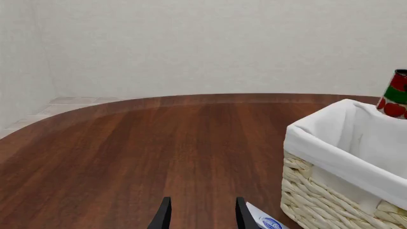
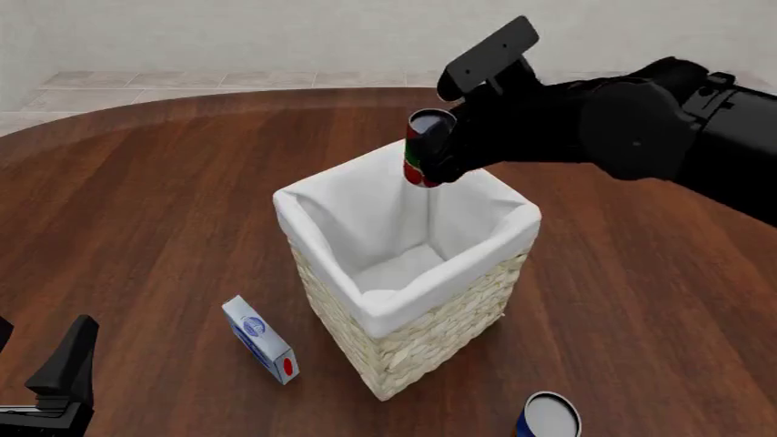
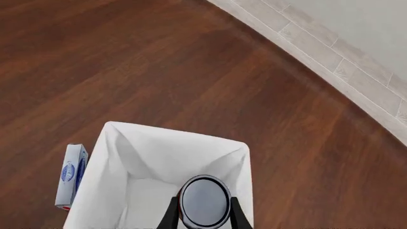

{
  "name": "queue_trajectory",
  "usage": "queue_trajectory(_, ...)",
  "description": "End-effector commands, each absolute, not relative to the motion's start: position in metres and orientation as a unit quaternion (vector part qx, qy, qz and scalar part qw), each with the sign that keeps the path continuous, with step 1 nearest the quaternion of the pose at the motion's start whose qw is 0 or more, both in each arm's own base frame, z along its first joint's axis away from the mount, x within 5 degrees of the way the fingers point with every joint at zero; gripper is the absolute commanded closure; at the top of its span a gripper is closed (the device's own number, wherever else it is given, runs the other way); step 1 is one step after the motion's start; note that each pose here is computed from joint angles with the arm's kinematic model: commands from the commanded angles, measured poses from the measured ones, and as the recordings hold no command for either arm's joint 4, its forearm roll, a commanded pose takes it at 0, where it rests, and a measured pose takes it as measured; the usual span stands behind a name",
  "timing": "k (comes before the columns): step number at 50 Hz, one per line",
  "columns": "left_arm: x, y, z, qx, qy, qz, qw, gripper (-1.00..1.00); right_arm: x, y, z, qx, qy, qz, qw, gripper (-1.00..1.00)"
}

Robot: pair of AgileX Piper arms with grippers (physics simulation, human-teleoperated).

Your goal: Pick up the tomato sauce, and put it in the basket.

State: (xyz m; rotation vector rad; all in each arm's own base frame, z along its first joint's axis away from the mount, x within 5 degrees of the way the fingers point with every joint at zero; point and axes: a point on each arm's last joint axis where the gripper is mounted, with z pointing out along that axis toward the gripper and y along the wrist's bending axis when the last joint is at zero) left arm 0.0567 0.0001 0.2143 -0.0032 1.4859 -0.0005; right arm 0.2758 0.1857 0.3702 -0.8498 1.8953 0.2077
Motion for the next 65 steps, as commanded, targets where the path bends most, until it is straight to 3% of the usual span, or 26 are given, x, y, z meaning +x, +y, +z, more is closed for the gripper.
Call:
queue_trajectory(1,0.057,0.000,0.214,-0.001,0.677,0.000,0.736,-1.00,0.280,0.195,0.357,-0.351,0.794,0.094,0.487,1.00)
queue_trajectory(48,0.057,0.000,0.214,-0.001,0.676,0.000,0.736,-1.00,0.266,0.215,0.304,-0.411,0.810,0.087,0.408,1.00)
queue_trajectory(65,0.057,0.000,0.214,-0.001,0.676,0.000,0.736,-1.00,0.273,0.212,0.302,-0.417,0.810,0.076,0.405,1.00)
